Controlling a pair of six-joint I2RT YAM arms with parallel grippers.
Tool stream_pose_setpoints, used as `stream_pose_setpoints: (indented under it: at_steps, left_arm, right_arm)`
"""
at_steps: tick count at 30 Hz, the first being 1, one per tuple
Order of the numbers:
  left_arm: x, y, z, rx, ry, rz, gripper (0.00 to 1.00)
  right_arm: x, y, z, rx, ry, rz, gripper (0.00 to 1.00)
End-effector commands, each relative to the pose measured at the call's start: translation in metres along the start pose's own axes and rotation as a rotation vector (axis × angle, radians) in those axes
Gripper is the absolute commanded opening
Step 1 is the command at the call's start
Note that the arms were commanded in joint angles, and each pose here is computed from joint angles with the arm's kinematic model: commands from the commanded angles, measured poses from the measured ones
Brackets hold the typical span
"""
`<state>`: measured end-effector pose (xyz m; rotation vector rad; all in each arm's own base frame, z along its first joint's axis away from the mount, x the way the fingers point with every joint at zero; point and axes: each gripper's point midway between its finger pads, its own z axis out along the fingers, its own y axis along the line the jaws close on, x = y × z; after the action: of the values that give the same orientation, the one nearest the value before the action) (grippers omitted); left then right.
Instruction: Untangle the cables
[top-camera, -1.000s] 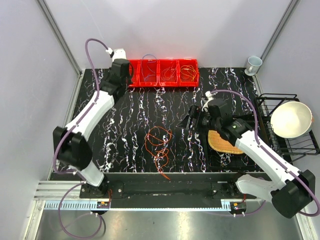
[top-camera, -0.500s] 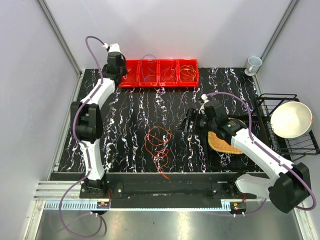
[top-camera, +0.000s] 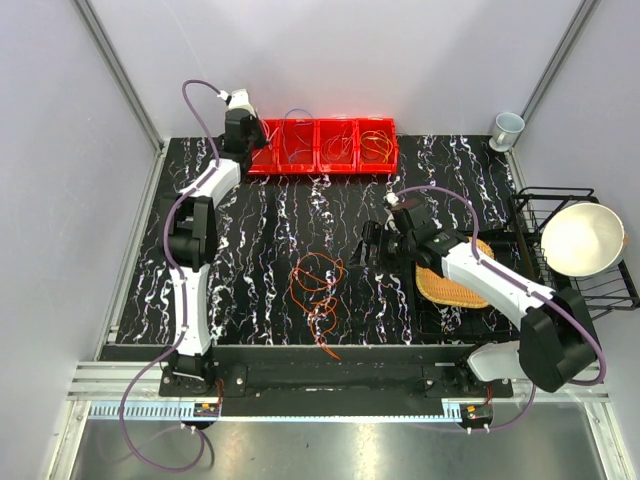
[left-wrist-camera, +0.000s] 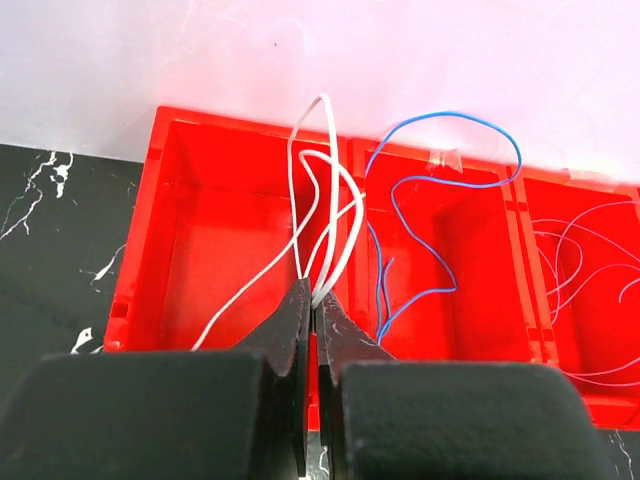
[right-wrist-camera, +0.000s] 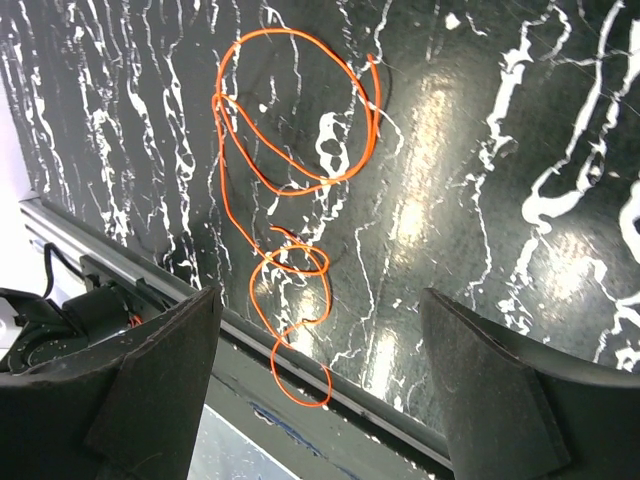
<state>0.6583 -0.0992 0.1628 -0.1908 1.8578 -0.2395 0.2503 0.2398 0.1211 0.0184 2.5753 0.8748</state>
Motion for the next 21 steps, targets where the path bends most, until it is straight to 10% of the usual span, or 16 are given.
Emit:
stream_pose_setpoints:
  at_steps: [1,4,13,21]
  left_arm:
    - [-0.046,-0.011,0.002,0.031,-0.134,-0.003,0.25]
    - [-0.056,0.010,-0.007,-0.108,-0.137,-0.051,0.98]
    - [-0.109,-0.026,-0.121,-0.100,-0.139,-0.043,0.99]
    - [-0.047,-0.043,-0.216,-0.114,0.121,0.003,0.97]
  right_arm:
    - [-0.019,0.026,-0.001,-0.094,-0.047,-0.040,0.85]
    - [-0.019,0.027,0.001,-0.101,-0.042,-0.034,0.85]
    - [-0.019,0.032,-0.013,-0.125,-0.073,-0.031,0.85]
    - [-0.005,0.021,-0.019,-0.093,-0.060,-0.003,0.85]
